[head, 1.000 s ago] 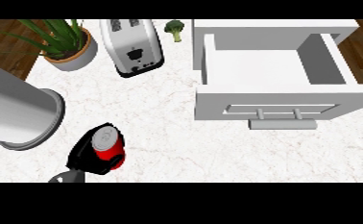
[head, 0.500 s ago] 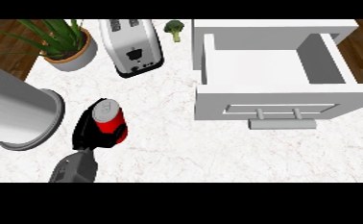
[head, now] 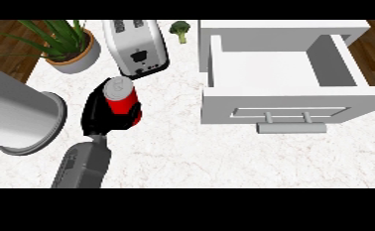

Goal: Pick up the can, place it into the drawer and close the drawer

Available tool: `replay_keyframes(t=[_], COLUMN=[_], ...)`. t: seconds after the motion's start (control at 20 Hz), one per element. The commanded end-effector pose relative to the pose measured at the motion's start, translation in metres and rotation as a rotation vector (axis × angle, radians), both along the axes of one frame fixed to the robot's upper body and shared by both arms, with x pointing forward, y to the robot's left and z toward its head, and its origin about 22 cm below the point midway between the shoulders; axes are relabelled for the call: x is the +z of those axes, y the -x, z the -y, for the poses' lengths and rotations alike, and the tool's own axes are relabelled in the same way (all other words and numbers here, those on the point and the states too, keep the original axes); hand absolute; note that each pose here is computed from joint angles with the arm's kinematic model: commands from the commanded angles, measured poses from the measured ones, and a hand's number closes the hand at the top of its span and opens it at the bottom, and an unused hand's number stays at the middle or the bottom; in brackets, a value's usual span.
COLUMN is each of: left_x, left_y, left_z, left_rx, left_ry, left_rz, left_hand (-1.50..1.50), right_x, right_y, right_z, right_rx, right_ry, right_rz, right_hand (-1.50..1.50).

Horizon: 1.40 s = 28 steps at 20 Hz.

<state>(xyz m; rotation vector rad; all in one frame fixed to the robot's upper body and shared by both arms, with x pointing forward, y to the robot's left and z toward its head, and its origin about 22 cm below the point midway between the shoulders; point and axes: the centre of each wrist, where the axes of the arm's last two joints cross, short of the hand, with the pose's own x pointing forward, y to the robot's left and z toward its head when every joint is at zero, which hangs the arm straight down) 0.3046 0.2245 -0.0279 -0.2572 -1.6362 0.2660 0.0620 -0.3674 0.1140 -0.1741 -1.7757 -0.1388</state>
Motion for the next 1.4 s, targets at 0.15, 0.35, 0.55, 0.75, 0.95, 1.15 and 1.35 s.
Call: replay_keyframes(t=[0.15, 0.35, 0.55, 0.75, 0.95, 1.15, 1.35], left_x=[0.078, 0.105, 0.125, 0.153, 0.169, 0.195, 0.211], left_y=[-0.016, -0.013, -0.032, -0.052, -0.072, -0.066, -0.082], left_z=[0.032, 0.054, 0.071, 0.085, 0.104, 0.127, 0.148], left_rx=[-0.017, -0.032, -0.017, -0.016, -0.031, -0.044, -0.032], left_ry=[-0.047, -0.049, -0.097, -0.118, -0.111, -0.104, -0.122], left_rz=[0.039, 0.050, 0.084, 0.086, 0.088, 0.088, 0.102], left_hand=[1.50, 1.50, 1.50, 1.50, 1.50, 1.50, 1.50], right_x=[0.010, 0.005, 0.007, -0.003, 0.004, 0.002, 0.002], right_y=[0.017, 0.012, 0.013, -0.008, -0.006, -0.003, -0.016], right_z=[0.002, 0.002, -0.001, -0.002, 0.001, -0.005, -0.010], right_rx=[-0.012, -0.005, 0.004, -0.010, 0.007, -0.013, 0.020], right_ry=[0.001, 0.000, 0.005, 0.004, 0.011, -0.001, 0.007], right_rz=[-0.002, 0.001, 0.001, 0.021, 0.005, -0.018, 0.016], right_hand=[-1.50, -1.50, -1.50, -1.50, -1.50, -1.50, -1.50])
